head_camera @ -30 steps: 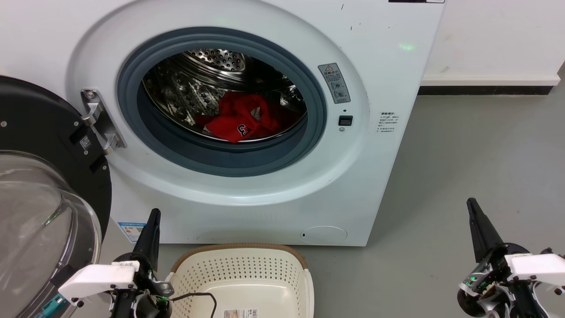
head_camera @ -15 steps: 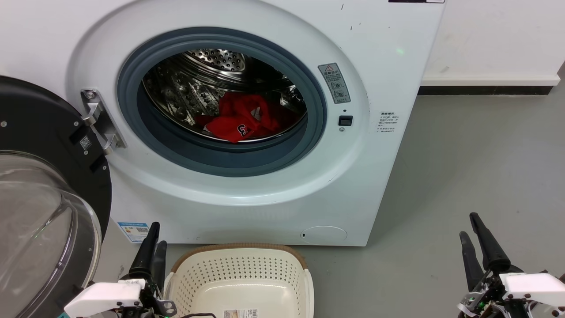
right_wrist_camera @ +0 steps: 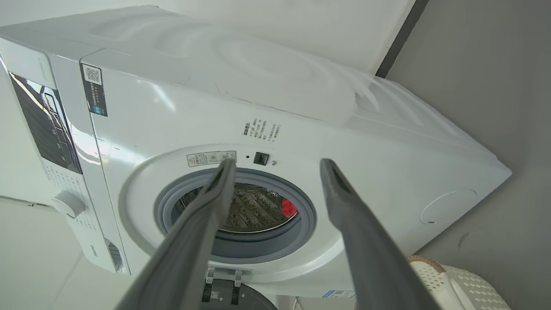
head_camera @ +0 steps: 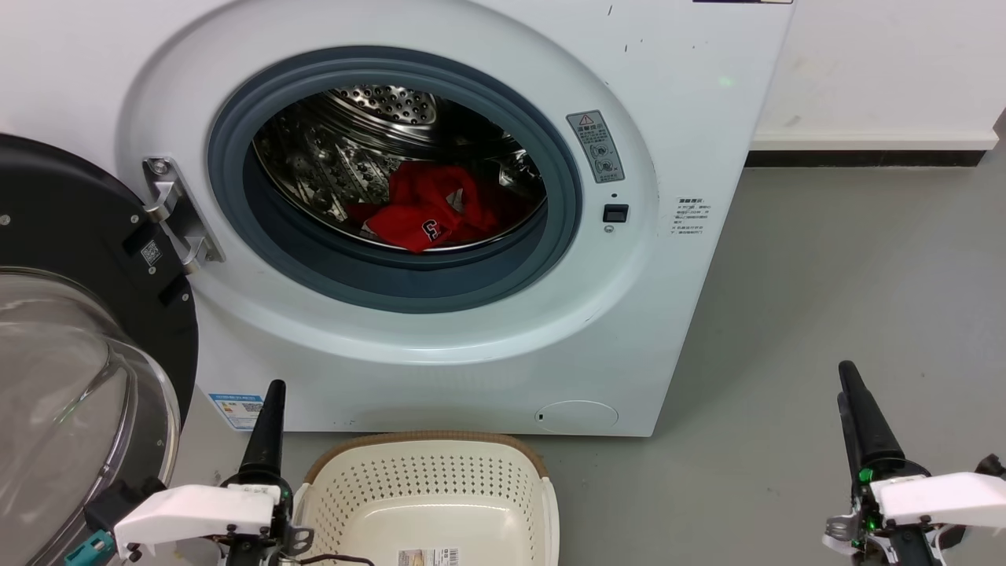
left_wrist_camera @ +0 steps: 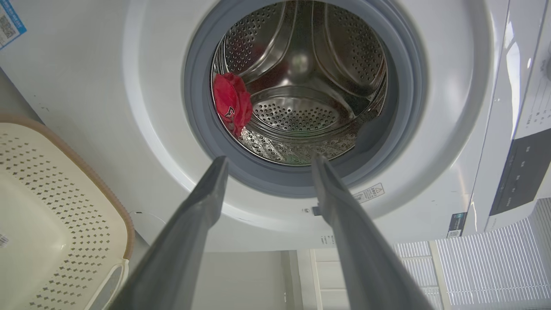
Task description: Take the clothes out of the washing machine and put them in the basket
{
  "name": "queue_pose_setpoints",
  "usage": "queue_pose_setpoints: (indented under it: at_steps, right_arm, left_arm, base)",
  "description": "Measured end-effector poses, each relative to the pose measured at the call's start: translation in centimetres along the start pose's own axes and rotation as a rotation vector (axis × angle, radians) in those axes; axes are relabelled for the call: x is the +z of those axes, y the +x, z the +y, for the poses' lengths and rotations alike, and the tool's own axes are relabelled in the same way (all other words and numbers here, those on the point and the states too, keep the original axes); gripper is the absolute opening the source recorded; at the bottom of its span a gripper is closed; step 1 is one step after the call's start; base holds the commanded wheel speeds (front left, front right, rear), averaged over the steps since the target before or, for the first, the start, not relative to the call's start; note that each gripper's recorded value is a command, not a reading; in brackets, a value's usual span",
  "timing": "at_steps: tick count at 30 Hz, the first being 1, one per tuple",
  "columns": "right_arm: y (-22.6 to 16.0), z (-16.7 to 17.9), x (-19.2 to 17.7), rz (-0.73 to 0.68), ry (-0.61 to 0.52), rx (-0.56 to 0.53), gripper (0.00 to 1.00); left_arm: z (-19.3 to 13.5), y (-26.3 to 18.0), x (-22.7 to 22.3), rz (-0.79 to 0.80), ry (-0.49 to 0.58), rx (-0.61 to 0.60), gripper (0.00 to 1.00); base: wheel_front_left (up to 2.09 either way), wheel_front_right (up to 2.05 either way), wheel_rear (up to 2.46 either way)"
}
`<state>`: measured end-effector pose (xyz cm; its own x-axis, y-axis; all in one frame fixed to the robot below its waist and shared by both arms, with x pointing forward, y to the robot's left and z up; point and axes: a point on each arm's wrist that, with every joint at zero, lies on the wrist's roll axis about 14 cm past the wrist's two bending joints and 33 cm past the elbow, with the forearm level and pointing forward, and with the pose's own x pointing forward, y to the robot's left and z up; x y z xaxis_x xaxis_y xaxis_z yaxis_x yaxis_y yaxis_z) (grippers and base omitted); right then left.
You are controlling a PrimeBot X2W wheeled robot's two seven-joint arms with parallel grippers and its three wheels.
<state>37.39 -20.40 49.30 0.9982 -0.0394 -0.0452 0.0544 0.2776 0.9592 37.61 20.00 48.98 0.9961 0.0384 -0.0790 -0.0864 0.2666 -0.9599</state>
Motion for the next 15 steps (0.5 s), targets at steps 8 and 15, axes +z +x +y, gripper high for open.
queue_pose_setpoints:
  at_steps: [8, 15]
  right_arm:
    - [-0.2, 0.9, -0.5, 0.008, -0.204, 0.031, 1.00]
    - [-0.3, 1.9, -0.7, 0.002, -0.363, 0.064, 1.00]
  left_arm:
    - [-0.5, 0.0, -0.4, -0.002, 0.180, 0.004, 1.00]
    - [-0.4, -0.2, -0.9, -0.003, 0.319, 0.019, 1.00]
  base:
    - [0.00, 0.00, 0.00]
    - [0.00, 0.00, 0.00]
